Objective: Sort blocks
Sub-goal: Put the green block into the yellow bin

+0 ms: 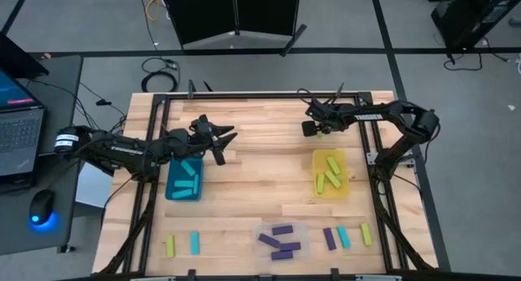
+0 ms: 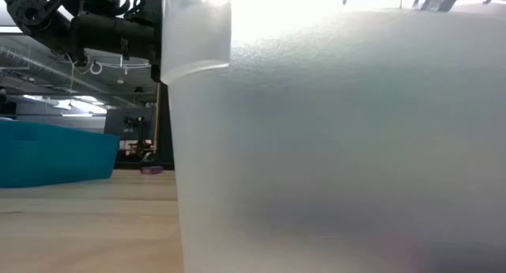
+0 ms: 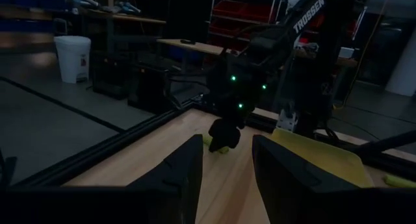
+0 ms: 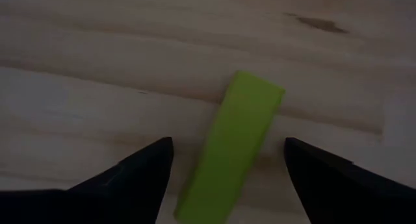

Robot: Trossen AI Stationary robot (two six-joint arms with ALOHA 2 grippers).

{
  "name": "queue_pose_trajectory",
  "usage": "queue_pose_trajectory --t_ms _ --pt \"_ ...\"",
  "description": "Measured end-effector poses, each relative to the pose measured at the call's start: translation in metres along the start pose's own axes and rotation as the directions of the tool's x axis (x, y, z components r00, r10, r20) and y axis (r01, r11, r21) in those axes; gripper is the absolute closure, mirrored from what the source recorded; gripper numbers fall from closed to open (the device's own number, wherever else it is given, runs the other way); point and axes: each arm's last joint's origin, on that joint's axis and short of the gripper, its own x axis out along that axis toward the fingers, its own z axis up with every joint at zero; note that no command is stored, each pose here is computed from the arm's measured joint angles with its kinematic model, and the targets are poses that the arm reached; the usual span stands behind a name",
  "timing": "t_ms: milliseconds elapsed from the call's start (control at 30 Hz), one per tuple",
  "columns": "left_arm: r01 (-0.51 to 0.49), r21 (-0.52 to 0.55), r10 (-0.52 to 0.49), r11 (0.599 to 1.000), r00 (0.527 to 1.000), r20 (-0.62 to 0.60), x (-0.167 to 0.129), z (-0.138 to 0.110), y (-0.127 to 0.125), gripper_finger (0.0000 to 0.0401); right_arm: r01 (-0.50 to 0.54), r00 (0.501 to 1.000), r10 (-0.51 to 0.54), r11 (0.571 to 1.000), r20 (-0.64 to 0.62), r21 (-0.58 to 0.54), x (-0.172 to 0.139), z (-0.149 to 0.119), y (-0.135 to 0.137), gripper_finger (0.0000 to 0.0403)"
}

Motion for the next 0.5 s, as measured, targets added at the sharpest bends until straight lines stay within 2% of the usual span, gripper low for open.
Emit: queue_pose_trajectory --t_ms 267,500 --pt "-0.001 -0.001 0.001 1.000 1.000 0.001 0.0001 0.0003 0.0001 0.0260 -0.010 1.000 0.010 1.000 -0.006 0.018 0.0059 0.0013 -0.0086 0.0139" --pt "-0.002 -0.019 0.002 1.000 1.000 0.002 0.0003 0.0004 0.0000 0.0260 -0.007 1.000 0.007 1.000 -0.013 -0.001 0.0066 0.0007 -0.0092 0.0242"
